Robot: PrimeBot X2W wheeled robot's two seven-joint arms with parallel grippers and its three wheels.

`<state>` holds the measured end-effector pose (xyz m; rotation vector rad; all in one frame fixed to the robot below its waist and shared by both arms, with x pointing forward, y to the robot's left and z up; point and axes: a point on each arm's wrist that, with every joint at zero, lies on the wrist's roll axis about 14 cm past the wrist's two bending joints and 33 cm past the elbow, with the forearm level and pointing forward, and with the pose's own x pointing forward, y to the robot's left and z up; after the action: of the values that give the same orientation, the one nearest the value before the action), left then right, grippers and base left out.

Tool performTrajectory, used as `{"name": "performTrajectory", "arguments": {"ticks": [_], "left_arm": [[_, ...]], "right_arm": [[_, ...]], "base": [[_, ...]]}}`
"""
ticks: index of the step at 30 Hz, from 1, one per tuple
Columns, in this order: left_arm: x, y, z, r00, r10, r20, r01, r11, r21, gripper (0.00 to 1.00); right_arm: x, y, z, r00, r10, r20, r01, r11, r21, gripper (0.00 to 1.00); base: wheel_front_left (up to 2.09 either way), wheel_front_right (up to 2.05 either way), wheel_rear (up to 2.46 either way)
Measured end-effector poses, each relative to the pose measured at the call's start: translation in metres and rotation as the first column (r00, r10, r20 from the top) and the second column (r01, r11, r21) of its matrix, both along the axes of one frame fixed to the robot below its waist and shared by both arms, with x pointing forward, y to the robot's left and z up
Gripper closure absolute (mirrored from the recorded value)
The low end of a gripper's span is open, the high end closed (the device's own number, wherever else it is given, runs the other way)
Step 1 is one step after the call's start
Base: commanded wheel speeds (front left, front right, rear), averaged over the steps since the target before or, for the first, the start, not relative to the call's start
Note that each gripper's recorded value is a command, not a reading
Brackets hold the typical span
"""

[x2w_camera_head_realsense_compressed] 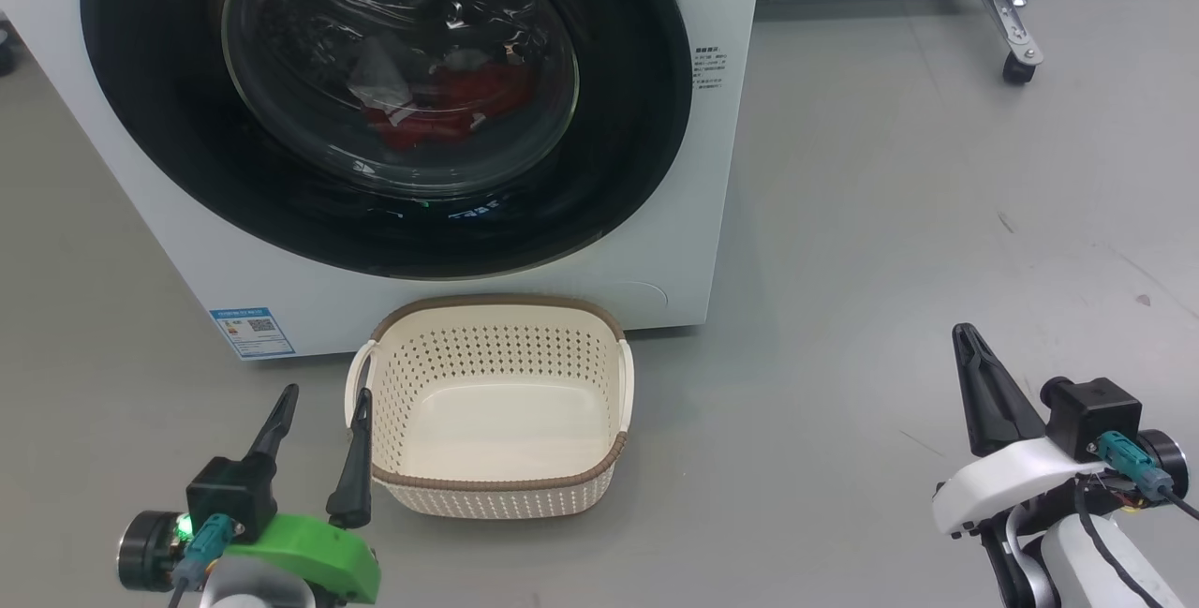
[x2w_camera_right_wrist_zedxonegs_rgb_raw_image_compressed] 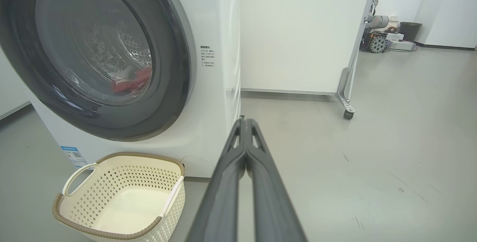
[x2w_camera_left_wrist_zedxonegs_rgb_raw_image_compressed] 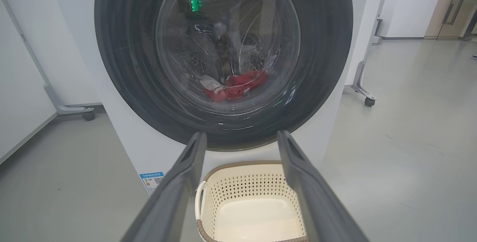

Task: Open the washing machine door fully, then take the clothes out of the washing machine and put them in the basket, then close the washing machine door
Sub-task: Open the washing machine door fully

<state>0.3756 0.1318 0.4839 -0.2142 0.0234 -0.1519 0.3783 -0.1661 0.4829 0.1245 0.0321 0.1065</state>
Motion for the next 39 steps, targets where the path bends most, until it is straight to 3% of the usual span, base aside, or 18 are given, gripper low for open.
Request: {"name": "performTrajectory", "arguments": {"ticks": [18, 32, 36, 39], "left_arm": [[0.006, 0.008, -0.004, 1.0, 0.027, -0.008, -0.027, 1.0, 0.014, 0.0], [0.02, 0.015, -0.006, 0.998, 0.059, -0.013, -0.059, 0.998, 0.002, 0.0], [0.027, 0.019, -0.007, 0.997, 0.07, -0.011, -0.07, 0.998, 0.003, 0.0], [0.033, 0.022, -0.008, 0.997, 0.08, -0.013, -0.08, 0.997, 0.003, 0.0]], "right_arm": [[0.012, 0.005, -0.006, 1.0, 0.019, -0.016, -0.019, 0.999, 0.029, 1.0], [0.049, 0.012, -0.004, 1.0, -0.001, -0.029, 0.009, 0.962, 0.272, 1.0], [0.068, 0.014, -0.001, 0.999, -0.016, -0.037, 0.03, 0.909, 0.416, 1.0], [0.084, 0.02, 0.0, 0.998, -0.019, -0.059, 0.048, 0.83, 0.555, 1.0]], "base": [[0.0, 0.0, 0.0], [0.0, 0.0, 0.0], [0.0, 0.0, 0.0], [0.0, 0.0, 0.0]]}}
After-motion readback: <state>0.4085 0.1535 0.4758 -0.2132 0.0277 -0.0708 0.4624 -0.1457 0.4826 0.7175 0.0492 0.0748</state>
